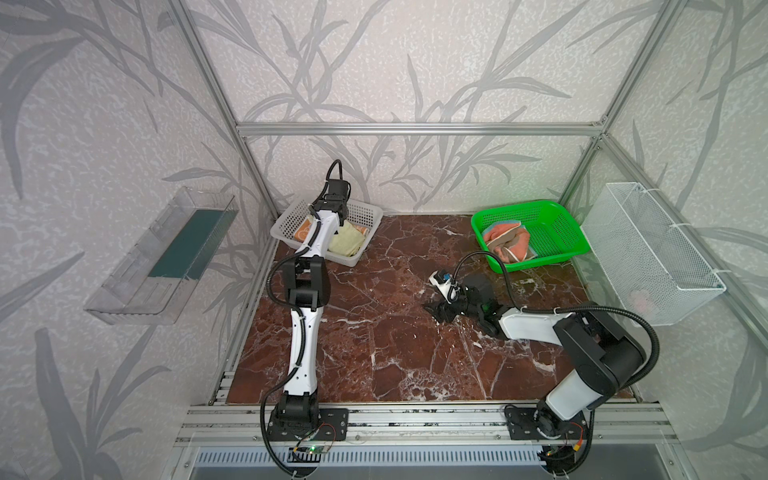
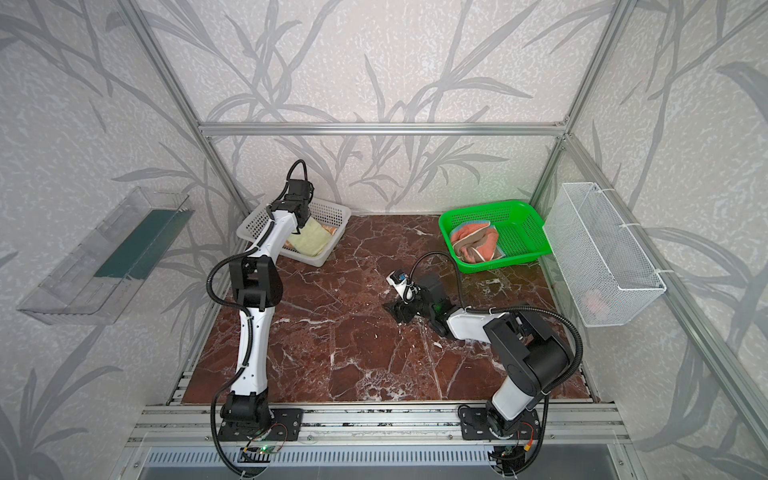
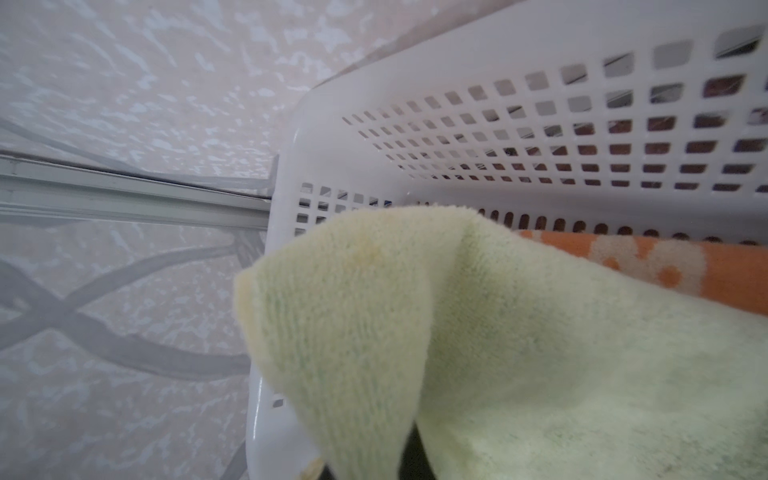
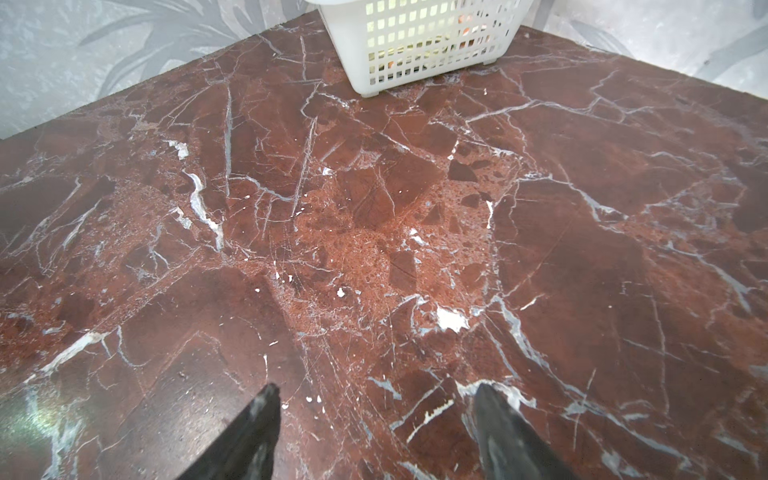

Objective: Fold and stack the towels
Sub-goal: 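Carry the folded towel into the white basket with the left gripper and release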

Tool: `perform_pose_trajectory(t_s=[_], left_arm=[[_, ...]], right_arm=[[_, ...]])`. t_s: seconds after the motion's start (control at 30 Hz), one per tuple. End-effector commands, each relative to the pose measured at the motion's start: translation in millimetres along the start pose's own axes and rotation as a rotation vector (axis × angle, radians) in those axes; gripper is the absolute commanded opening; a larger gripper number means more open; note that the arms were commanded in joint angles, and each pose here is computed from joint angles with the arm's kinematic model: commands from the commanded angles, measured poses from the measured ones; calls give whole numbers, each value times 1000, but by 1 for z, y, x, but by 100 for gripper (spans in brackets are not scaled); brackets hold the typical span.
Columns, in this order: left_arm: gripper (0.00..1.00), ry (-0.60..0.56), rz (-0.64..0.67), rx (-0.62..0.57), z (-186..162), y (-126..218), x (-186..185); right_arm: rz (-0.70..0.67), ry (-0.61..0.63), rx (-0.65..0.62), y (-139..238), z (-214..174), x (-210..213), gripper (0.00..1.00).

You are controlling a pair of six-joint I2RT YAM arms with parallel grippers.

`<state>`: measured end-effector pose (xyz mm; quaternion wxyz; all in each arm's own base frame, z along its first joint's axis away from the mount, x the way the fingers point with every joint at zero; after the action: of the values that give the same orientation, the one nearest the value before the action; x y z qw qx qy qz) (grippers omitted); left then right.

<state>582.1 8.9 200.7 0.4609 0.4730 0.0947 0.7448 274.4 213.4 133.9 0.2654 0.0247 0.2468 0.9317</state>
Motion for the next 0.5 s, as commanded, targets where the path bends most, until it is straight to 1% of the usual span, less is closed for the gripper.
perform_pose_trajectory(t_s=[0.0,0.07,0.1,0.17,0.23,0.27,0.33,0.47], left_arm=[[34,-7,84,5,-1,-13,2],[50,-23,104,17,-4,-18,1],[55,-25,117,22,-5,-19,2],[60,-32,126,29,-6,-21,2],[63,-29,139,37,-7,-21,6],[66,-23,144,39,-6,-19,9],[67,-11,162,42,-6,-18,17],[69,51,166,32,0,-3,38]], right_arm=[[14,18,0,-4,5,1,73],[14,21,-3,-3,6,1,73],[16,21,0,-4,6,2,73],[16,23,0,-3,5,3,73],[13,25,1,-2,4,4,73],[13,26,1,-3,4,4,73],[11,30,0,-3,3,5,73],[7,32,6,-4,1,5,73]])
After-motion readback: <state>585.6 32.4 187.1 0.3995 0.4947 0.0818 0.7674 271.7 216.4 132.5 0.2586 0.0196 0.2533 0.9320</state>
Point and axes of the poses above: each gripper's point midway between its finger pads, its own y axis back along the fingers, its own x axis along the line the jaws close on, z = x × y, the point moved 10 cm from there along y, back along the fingers, and after that the axes turned 12 degrees about y, right-handed, at the moved point
